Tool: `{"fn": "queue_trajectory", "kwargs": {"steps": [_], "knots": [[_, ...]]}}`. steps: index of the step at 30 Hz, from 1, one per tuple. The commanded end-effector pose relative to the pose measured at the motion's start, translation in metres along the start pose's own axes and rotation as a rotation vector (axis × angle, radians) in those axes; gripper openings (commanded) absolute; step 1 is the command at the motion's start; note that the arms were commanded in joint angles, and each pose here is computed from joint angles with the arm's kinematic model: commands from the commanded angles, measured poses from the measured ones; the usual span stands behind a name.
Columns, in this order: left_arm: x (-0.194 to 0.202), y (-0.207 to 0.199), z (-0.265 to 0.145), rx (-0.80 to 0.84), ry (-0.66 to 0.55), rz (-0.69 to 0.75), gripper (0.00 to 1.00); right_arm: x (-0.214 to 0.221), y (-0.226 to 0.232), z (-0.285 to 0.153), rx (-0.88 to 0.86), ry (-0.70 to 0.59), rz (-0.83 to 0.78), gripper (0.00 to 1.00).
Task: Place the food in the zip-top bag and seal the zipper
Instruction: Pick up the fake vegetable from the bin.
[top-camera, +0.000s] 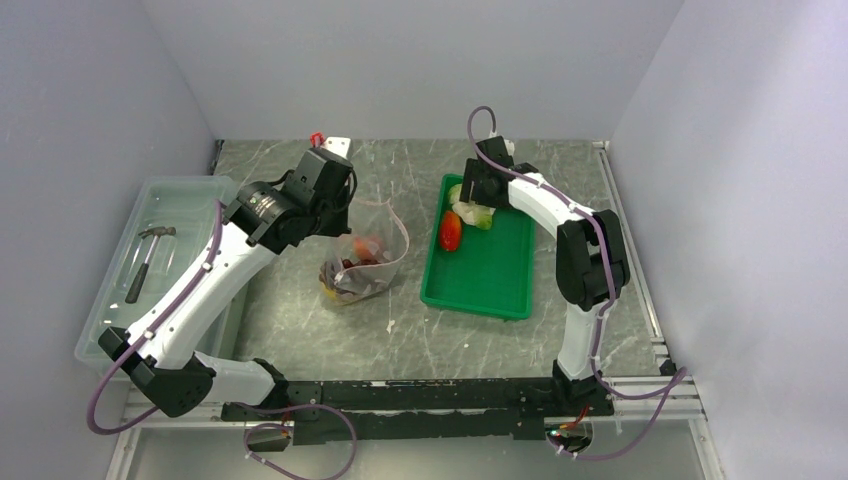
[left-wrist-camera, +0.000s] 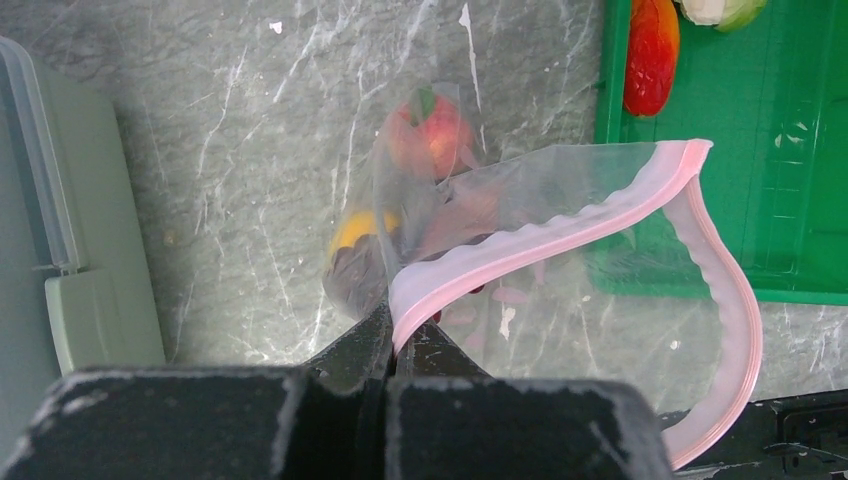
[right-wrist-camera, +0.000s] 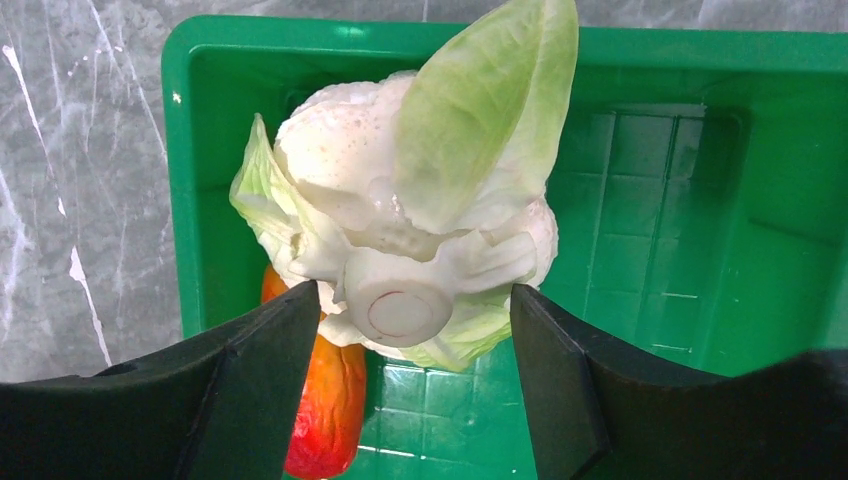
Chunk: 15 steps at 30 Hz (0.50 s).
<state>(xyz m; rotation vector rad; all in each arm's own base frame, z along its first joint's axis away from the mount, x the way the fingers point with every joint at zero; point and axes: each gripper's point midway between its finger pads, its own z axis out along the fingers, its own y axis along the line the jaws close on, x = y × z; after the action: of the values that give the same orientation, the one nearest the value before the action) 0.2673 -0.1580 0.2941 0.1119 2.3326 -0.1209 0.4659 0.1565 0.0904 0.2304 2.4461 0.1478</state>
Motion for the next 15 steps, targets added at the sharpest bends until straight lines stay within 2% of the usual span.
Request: {"fn": "queue_trajectory", "kwargs": {"steps": [1, 4, 9, 15], "knots": [[-0.0116, -0.0042, -0.0051, 0.029, -0.051, -0.033, 0.00, -0.0308, 0.0089, -0.0168, -0.039, -0.087, 0.018, 0.71], [-0.0107, -0.0042, -0.0044, 0.029, -0.047, -0.033, 0.00, -0.0279, 0.0096, -0.0142, -0.045, -0.080, 0.014, 0.60], [-0.0094, -0.0034, -0.0041, 0.025, -0.044, -0.034, 0.00, -0.0281, 0.0081, -0.0140, -0.039, -0.087, 0.014, 0.31], [-0.0090, -0.0041, -0.0043, 0.030, -0.043, -0.036, 0.00, -0.0302, 0.0074, -0.0176, -0.038, -0.094, 0.006, 0.04]]}}
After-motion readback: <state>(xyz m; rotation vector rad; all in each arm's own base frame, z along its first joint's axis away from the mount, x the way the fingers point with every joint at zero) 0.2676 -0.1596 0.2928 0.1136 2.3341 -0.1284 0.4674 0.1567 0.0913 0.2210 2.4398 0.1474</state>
